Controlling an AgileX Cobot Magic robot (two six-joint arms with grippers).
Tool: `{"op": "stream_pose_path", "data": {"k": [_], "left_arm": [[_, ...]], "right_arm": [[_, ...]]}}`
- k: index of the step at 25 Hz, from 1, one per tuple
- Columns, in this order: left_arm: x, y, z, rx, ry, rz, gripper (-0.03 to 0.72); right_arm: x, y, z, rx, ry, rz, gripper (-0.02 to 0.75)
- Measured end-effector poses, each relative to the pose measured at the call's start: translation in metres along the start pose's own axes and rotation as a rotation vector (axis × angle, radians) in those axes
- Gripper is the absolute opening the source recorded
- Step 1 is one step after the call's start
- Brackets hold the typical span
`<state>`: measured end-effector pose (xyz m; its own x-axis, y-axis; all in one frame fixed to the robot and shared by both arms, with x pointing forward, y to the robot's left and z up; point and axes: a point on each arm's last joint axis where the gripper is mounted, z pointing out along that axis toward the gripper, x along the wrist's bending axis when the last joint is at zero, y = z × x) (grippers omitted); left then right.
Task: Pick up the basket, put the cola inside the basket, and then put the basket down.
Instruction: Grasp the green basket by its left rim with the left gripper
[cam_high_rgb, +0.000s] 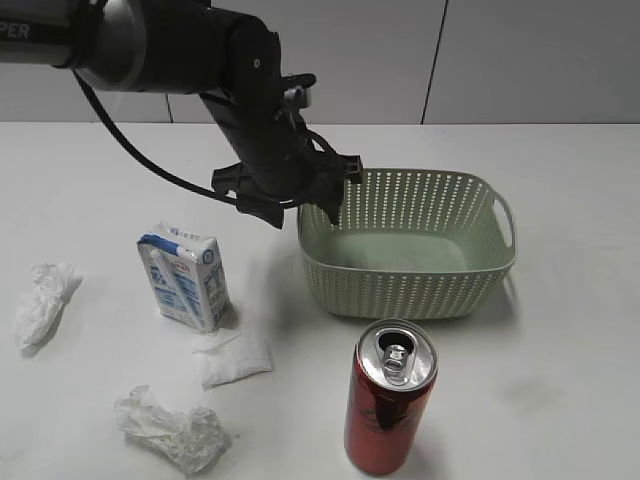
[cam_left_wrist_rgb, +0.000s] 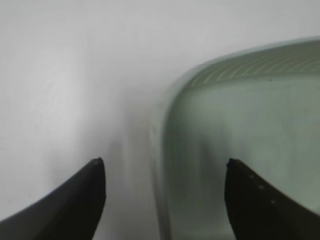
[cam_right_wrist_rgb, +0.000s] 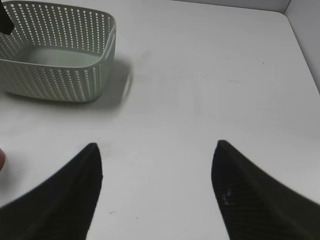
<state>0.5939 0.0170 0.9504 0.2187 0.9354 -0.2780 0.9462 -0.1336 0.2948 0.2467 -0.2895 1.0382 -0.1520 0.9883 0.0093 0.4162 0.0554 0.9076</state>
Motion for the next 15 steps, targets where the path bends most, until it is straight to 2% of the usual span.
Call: {"op": "stream_pose_path", "data": {"k": [6, 9, 15], "left_arm": [[-0.001, 0.003, 0.0, -0.036, -0.014, 0.0, 0.431], [-0.001, 0.004, 0.001, -0.047, -0.018, 0.0, 0.415], [0.004, -0.001, 0.022, 0.005, 0.007, -0.008, 0.406]], "right_arm": [[0.0, 0.0, 0.0, 0.0, 0.0, 0.0, 0.52], [0.0, 0.0, 0.0, 0.0, 0.0, 0.0, 0.52], [0.0, 0.0, 0.0, 0.0, 0.0, 0.001, 0.52]]}}
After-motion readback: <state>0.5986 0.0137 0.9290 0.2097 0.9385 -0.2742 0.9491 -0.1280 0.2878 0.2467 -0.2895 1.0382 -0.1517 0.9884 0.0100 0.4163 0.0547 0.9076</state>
